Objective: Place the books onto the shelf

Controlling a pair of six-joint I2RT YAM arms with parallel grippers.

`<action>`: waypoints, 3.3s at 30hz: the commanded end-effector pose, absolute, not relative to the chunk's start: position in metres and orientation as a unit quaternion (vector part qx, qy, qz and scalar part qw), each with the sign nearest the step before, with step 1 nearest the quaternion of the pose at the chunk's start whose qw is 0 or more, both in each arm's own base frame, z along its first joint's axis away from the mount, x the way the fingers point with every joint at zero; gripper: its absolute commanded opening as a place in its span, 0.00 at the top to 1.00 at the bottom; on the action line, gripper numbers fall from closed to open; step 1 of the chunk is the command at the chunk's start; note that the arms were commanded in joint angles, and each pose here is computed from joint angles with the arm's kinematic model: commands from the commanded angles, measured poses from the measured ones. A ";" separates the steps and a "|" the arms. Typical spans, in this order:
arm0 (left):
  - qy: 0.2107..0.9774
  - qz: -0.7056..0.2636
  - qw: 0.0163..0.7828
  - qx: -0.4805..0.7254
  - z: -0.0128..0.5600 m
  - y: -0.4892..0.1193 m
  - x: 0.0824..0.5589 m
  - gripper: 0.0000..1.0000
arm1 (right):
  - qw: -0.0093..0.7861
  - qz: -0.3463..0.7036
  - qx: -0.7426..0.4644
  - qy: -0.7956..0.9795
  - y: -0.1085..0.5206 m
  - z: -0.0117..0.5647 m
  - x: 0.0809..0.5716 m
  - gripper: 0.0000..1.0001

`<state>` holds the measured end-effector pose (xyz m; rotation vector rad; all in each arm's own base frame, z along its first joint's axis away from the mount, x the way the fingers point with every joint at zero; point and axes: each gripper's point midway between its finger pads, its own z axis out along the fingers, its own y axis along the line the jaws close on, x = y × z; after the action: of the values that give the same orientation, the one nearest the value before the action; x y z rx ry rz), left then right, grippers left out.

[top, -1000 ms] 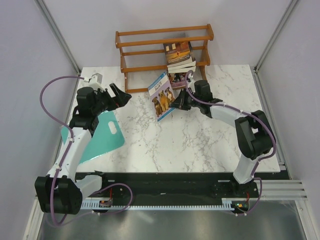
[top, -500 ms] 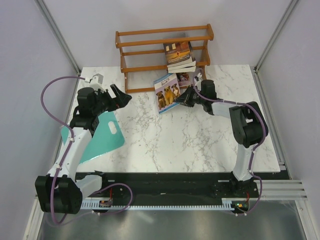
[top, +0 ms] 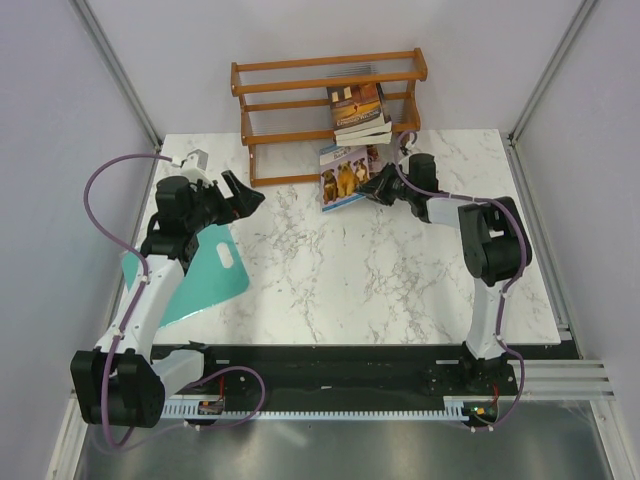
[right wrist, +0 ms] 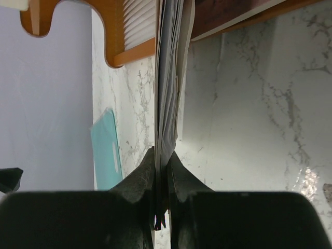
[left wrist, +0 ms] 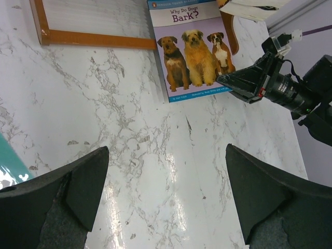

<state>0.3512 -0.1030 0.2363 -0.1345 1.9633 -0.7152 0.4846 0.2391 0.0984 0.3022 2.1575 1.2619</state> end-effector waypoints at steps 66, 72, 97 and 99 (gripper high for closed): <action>0.813 -0.309 0.493 -0.021 0.225 -0.110 0.351 0.00 | 0.386 0.640 0.299 0.594 0.141 0.107 0.577 0.78; 0.813 -0.310 0.492 -0.020 0.224 -0.111 0.350 0.00 | 0.385 0.652 0.320 0.569 0.135 0.101 0.579 0.78; 0.817 -0.314 0.483 -0.018 0.218 -0.113 0.350 0.00 | 0.416 0.585 0.285 0.635 0.153 0.123 0.607 0.75; 0.818 -0.314 0.482 -0.018 0.217 -0.113 0.350 0.00 | 0.416 0.586 0.283 0.635 0.155 0.126 0.607 0.75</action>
<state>0.3469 -0.1120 0.2129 -0.1138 2.0274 -0.7777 0.5967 0.1501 0.0718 0.8392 1.6695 1.4893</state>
